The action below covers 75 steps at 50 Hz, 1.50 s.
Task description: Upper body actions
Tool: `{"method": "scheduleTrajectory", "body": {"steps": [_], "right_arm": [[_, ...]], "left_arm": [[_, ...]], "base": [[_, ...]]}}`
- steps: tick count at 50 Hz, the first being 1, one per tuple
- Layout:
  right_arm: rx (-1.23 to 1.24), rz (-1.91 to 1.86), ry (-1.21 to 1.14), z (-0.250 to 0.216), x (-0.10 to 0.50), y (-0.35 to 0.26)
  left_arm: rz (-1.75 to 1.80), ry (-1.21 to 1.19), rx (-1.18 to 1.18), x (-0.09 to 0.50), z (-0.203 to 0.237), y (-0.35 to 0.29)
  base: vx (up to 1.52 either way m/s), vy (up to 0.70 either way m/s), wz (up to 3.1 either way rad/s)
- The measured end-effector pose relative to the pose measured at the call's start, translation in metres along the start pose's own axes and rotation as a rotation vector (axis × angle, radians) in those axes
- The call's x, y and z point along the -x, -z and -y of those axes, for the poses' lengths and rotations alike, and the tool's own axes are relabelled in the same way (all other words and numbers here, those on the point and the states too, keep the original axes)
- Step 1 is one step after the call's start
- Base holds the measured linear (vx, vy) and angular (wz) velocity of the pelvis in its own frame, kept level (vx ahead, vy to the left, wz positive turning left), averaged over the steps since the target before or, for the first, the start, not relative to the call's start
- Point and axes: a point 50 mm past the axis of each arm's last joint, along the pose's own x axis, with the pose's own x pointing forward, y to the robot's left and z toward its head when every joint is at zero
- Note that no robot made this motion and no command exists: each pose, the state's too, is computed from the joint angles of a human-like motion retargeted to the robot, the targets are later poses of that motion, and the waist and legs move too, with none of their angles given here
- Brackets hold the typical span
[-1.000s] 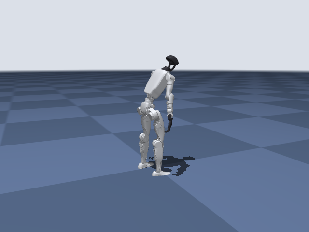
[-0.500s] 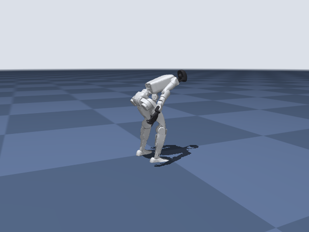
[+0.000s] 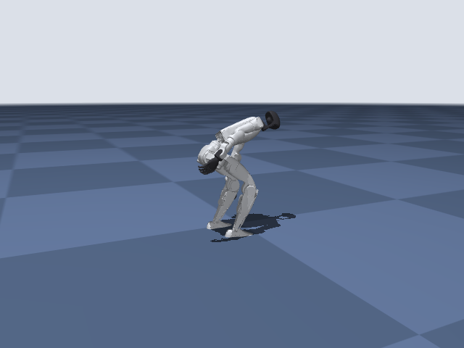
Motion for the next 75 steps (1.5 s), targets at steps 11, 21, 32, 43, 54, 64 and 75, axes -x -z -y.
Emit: {"method": "scheduleTrajectory", "body": {"steps": [11, 21, 32, 43, 54, 64, 75], "right_arm": [[-0.025, 0.055, 0.100, 0.039, -0.003, -0.035], [-0.057, 0.026, 0.200, 0.068, 0.003, -0.037], [-0.160, -0.101, 0.260, 0.069, 0.011, -0.002], [-0.223, -0.185, 0.251, 0.047, 0.016, 0.031], [-0.239, -0.236, 0.202, 0.019, 0.020, 0.055], [-0.290, -0.269, 0.201, 0.006, 0.025, 0.071], [-0.299, -0.324, 0.178, -0.012, 0.030, 0.085]], "left_arm": [[0.007, 0.042, 0.093, -0.011, -0.016, -0.021], [0.235, 0.149, 0.131, 0.001, -0.012, -0.067], [0.781, 0.554, 0.529, 0.081, 0.006, -0.166], [1.254, 0.709, 0.886, 0.187, -0.034, -0.234], [1.460, 0.790, 1.372, 0.250, -0.088, -0.230], [1.493, 0.655, 1.747, 0.259, -0.132, -0.203], [1.499, 0.529, 2.094, 0.271, -0.168, -0.173]], "base": [[0.02, 0.02, 0.14], [0.12, 0.07, 0.67], [0.21, 0.11, 0.23], [0.23, 0.11, 0.28], [0.27, 0.09, 0.10], [0.17, 0.05, 0.20], [0.08, 0.03, 0.13]]}}
